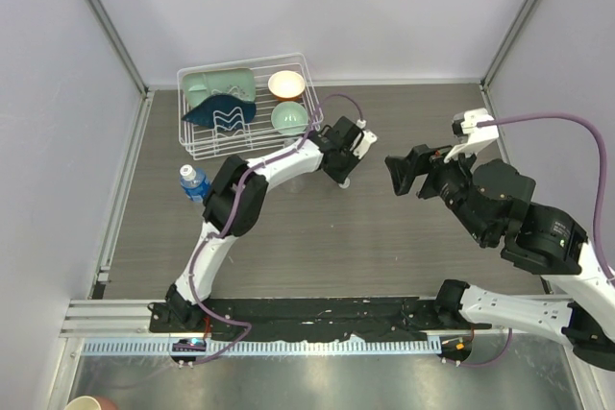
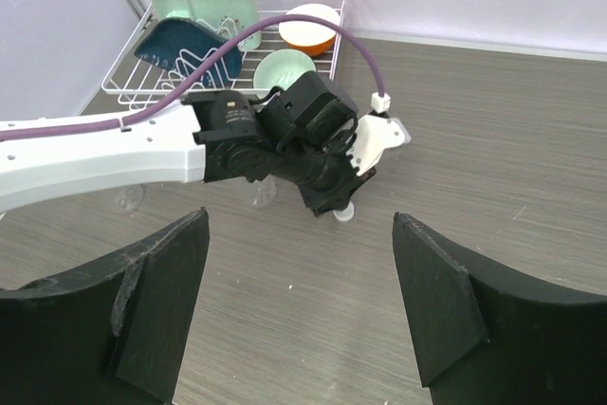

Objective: Screw on the bottle caps

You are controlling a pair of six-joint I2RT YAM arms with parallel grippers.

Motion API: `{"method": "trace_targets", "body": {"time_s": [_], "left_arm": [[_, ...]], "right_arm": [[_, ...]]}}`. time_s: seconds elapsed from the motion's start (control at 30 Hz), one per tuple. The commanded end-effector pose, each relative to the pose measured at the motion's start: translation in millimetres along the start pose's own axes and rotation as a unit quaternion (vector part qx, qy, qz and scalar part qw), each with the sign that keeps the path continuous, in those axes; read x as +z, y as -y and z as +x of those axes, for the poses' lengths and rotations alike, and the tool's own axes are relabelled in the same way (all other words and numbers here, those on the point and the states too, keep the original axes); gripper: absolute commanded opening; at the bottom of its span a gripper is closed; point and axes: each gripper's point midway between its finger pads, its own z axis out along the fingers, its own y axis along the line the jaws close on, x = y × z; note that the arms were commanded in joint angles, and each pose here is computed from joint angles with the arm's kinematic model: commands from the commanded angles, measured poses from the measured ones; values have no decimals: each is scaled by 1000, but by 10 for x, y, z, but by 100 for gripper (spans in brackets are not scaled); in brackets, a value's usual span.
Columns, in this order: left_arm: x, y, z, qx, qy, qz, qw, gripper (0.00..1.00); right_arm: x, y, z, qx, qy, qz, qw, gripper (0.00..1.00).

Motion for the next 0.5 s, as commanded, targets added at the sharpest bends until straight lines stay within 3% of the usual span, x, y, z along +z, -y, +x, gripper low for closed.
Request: {"method": "trace_targets", "body": {"time_s": [0.0, 0.1, 0.27, 0.47], "left_arm": [[-158, 307, 255, -11, -33, 68, 997, 10], [-271, 432, 342, -14, -52, 102, 993, 0], [-749, 574, 202, 0, -40, 144, 989, 0], [-1864, 690, -510, 34, 89, 149, 984, 0]], "right_arm": [[-39, 61, -274, 25, 35, 22, 999, 83], [-42, 86, -316, 30, 39, 31, 998, 83], [-60, 121, -465, 39, 55, 46, 997, 83], [-134, 195, -747, 71, 86, 70, 991, 80]]}}
